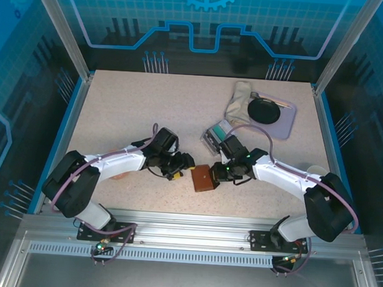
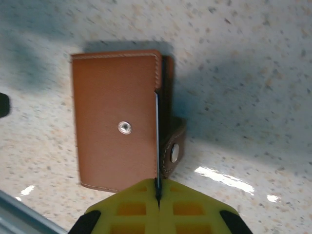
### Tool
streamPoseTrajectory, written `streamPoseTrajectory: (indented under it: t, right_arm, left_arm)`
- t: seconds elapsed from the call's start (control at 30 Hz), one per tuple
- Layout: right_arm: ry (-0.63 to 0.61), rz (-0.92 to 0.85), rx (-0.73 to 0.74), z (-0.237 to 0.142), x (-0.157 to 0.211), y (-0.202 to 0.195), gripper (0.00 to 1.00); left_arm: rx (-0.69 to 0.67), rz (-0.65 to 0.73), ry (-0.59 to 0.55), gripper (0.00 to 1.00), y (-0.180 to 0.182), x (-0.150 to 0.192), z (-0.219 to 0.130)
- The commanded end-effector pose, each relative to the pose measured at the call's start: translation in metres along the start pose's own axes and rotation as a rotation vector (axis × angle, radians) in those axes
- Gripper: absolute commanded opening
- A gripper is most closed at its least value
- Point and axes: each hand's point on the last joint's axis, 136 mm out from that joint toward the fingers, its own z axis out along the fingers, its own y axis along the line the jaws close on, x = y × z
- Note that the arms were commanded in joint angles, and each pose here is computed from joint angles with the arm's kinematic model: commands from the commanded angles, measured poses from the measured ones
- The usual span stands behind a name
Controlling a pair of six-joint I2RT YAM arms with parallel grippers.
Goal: Put the credit cards into the card holder
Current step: Open the card holder at the center of the table.
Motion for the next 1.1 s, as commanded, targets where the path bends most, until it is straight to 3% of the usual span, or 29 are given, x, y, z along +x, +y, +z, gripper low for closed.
streamPoseTrajectory:
  t: [0.0,0.3,0.57,1.07]
  right_arm:
    - [-0.024,0.018,0.058,-0.001,0.0,-0.012,0.0]
    - [-0.024,0.05,0.047,0.004,0.0,-0.017,0.01]
    - [-0.029,0.068,-0.101,0.006,-0.008,0.008,0.02]
    - [-0.044,0.2,-0.252,-0.016,-0.017,-0.001,0.02]
  left_arm:
    - [0.009,-0.019,-0.005,0.61,-0.001,-0.002,0.008]
    - [-0.002,-0.01,0.044,0.56,-0.003,0.003,0.023]
    - [-0.001,0.02,0.079,0.49,-0.012,0.001,0.04]
    - [0.073,0.121,0.118,0.58,-0.06,0.004,0.062]
